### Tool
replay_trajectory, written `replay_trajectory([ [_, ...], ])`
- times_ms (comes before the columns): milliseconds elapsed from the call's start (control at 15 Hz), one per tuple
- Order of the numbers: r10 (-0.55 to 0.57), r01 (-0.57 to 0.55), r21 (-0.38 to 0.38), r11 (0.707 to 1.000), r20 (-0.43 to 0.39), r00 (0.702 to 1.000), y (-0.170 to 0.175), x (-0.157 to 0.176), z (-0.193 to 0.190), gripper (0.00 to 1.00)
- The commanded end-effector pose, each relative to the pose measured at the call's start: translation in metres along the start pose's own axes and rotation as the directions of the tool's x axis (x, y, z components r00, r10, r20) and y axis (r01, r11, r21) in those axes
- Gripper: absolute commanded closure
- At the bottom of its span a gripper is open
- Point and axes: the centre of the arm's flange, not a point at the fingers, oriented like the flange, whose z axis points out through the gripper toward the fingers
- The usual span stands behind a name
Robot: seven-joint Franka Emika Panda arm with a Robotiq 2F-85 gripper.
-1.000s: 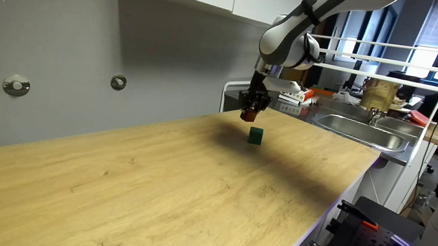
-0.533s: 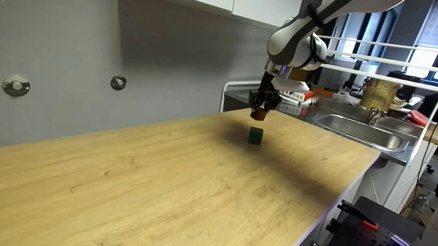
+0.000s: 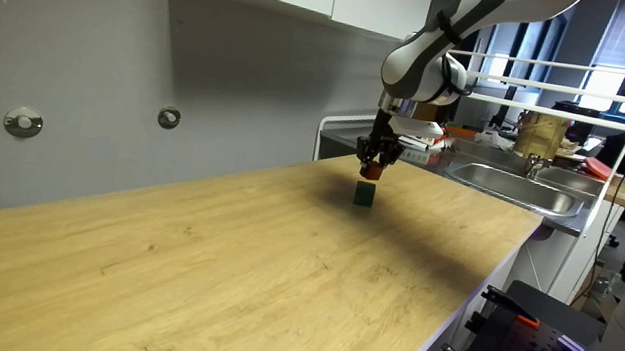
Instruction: Put the orange block on the green one
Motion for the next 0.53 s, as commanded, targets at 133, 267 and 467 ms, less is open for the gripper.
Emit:
replay_trajectory([
  [133, -0.015, 0.014, 0.009, 1.000, 0.031, 0.999, -0.002, -0.005, 0.009, 0.82],
  [267, -0.015, 0.015, 0.010, 1.000, 0.042, 0.999, -0.005, -0.006, 0.017, 0.82],
  [467, -0.021, 0.021, 0.006, 1.000, 0.057, 0.998, -0.010, -0.007, 0.024, 0.27],
])
